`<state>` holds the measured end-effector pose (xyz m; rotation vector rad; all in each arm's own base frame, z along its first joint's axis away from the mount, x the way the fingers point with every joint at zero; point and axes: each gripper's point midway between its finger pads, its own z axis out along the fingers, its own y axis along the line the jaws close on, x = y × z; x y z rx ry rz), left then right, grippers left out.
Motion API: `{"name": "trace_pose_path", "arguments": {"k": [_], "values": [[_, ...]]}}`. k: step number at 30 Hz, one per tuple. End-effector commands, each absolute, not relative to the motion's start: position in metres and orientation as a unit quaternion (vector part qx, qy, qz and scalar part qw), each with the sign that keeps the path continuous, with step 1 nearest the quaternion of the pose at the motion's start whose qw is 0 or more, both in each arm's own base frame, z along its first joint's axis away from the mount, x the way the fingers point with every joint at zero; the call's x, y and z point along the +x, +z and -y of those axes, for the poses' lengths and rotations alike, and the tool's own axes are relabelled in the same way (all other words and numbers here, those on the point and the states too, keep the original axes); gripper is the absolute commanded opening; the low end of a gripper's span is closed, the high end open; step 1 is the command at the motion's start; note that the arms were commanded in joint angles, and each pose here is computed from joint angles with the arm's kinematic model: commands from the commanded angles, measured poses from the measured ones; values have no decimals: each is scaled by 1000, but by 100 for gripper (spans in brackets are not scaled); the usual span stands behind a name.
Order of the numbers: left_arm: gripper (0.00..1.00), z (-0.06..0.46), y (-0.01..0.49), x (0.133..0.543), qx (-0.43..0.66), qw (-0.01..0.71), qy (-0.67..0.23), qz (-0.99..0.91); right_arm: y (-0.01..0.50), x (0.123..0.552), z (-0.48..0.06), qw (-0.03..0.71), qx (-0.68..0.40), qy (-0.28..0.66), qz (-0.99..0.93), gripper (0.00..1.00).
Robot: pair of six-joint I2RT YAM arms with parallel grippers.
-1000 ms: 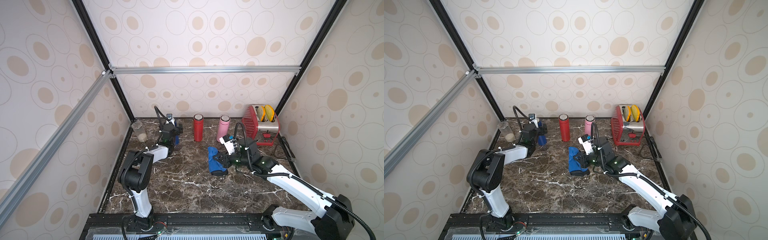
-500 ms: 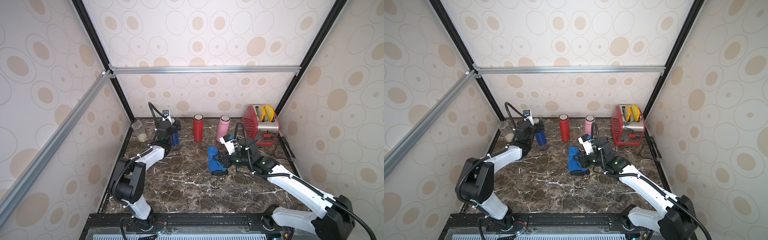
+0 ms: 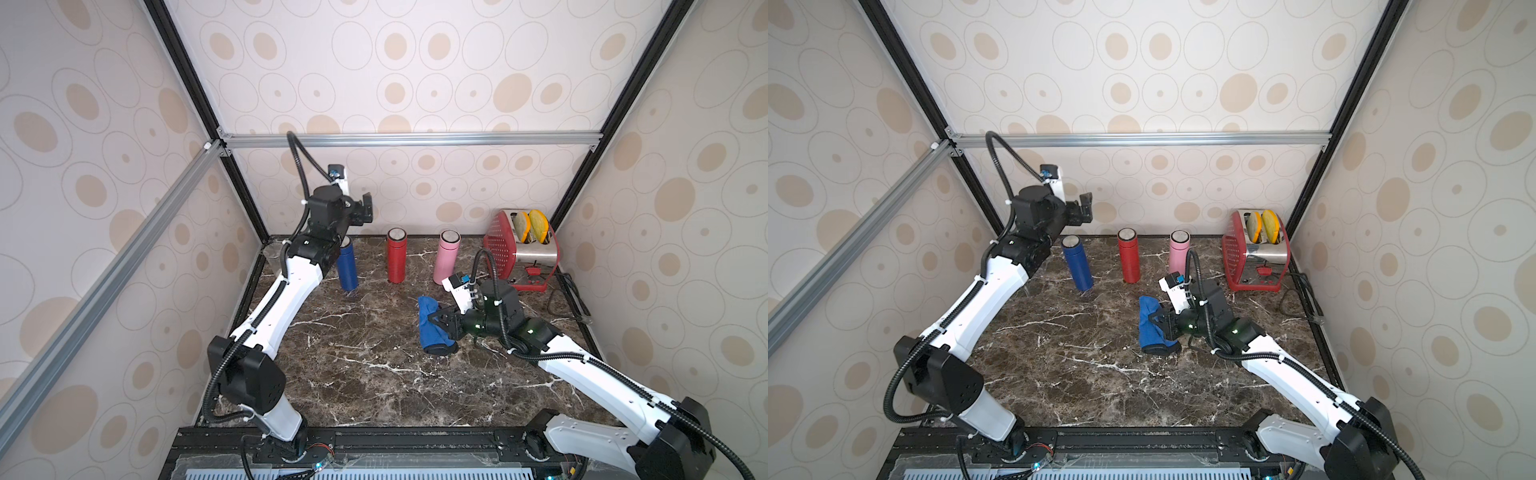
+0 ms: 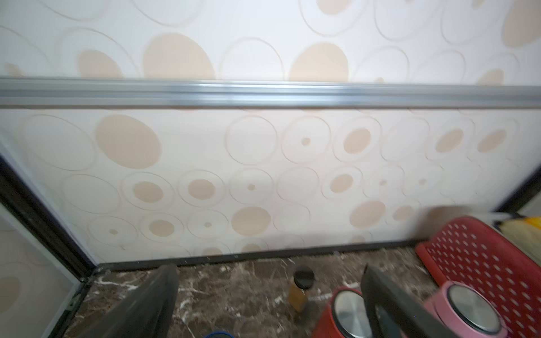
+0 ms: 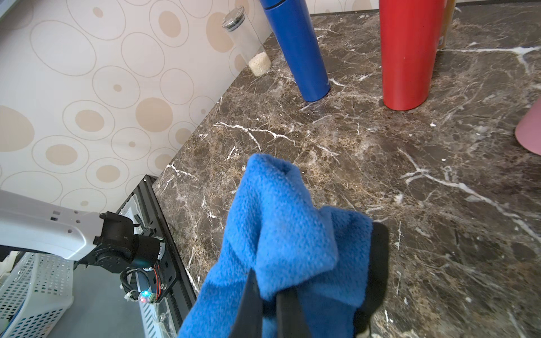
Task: Wipe the surface of the thermos
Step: Pick up the thermos from the center of the board.
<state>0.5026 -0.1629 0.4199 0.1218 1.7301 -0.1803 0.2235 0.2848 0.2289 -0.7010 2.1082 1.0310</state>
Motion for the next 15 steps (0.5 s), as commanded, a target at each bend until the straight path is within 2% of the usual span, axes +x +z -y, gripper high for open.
{"name": "trace_pose_path", "arguments": {"k": [1, 7, 15], "values": [[99, 202, 360, 503, 135, 526, -93, -834, 241, 219, -283, 360, -273, 403, -796, 0], [99, 234, 324, 514, 169, 459, -115, -865, 240, 217, -277, 367, -269, 398, -797, 0], [99, 246, 272, 531, 170, 412, -105, -889, 239, 216, -276, 366, -270, 396, -798, 0]]}}
